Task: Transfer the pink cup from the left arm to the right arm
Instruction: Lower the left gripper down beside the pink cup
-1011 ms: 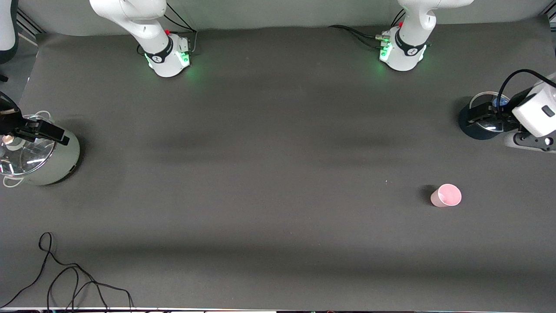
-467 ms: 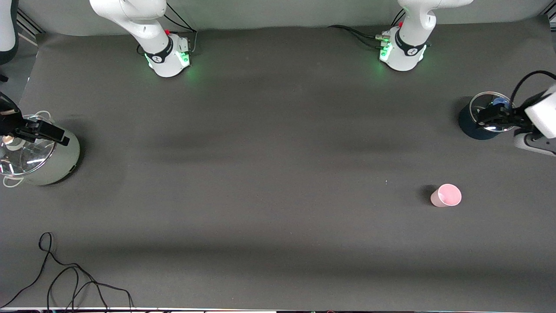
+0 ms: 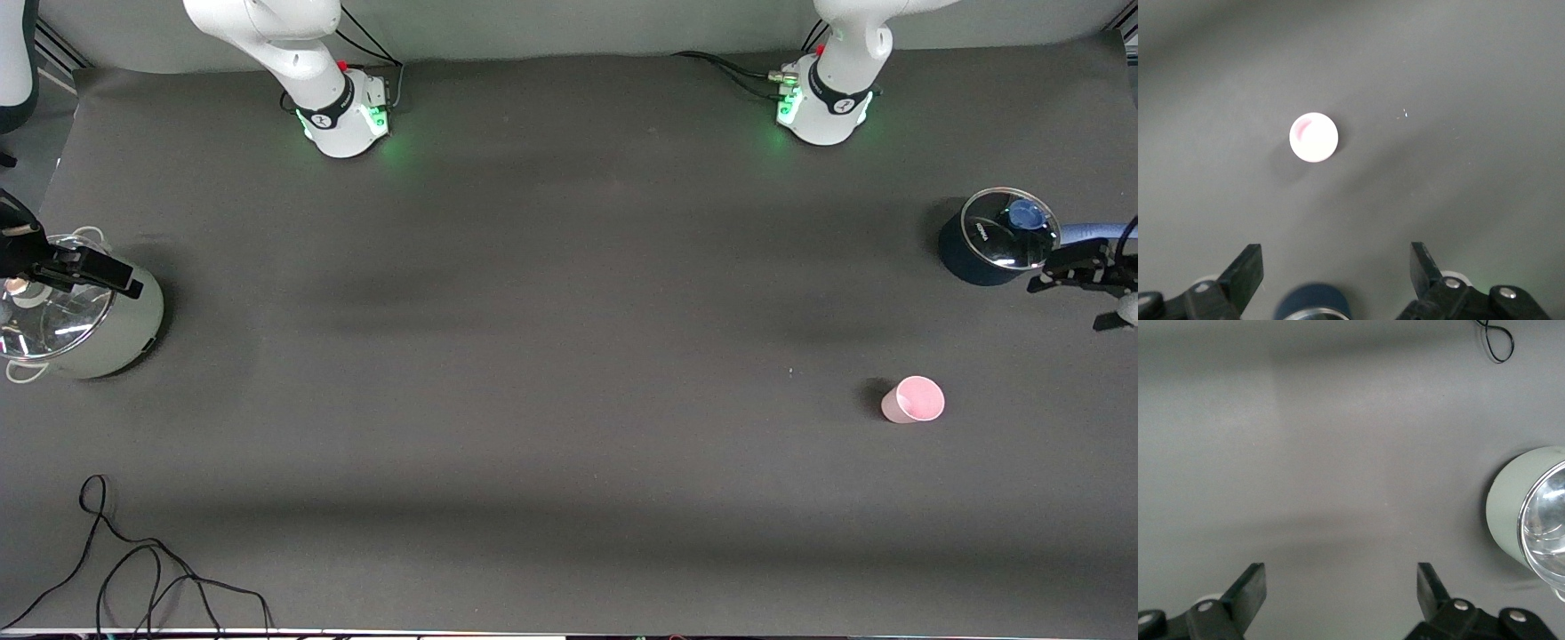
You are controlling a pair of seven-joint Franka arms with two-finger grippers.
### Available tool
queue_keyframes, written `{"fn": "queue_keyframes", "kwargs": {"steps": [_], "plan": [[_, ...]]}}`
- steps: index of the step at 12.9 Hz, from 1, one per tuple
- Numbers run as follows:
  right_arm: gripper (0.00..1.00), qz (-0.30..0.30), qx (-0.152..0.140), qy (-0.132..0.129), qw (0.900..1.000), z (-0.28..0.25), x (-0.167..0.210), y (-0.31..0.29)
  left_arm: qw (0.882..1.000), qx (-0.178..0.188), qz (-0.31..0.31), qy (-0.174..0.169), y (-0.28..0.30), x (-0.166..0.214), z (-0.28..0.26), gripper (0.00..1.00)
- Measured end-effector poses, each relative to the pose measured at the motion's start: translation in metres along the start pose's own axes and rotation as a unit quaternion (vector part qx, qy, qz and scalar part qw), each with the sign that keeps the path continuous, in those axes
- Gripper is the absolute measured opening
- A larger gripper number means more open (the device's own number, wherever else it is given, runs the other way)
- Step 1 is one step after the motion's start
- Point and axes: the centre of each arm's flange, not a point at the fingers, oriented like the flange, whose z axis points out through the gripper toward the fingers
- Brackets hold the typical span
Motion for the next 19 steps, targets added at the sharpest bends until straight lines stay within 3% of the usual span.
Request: {"fn": "queue_keyframes", "kwargs": {"steps": [5, 9, 12, 15, 19], "plan": [[1.00, 0.000, 0.000, 0.000, 1.000, 0.000, 0.000, 0.000, 0.987, -0.050, 0.142, 0.059, -0.081, -0.020, 0.081, 0.99], [1.00, 0.000, 0.000, 0.000, 1.000, 0.000, 0.000, 0.000, 0.957, -0.126, 0.220, 0.140, -0.135, -0.051, 0.178, 1.00], [1.00, 0.000, 0.000, 0.000, 1.000, 0.000, 0.000, 0.000, 0.932, -0.163, 0.246, 0.209, -0.158, -0.067, 0.246, 1.00], [1.00, 0.000, 0.000, 0.000, 1.000, 0.000, 0.000, 0.000, 0.919, -0.181, 0.256, 0.239, -0.161, -0.065, 0.282, 0.99], [1.00, 0.000, 0.000, 0.000, 1.000, 0.001, 0.001, 0.000, 0.902, -0.175, 0.282, 0.275, -0.158, -0.052, 0.315, 1.00]]}}
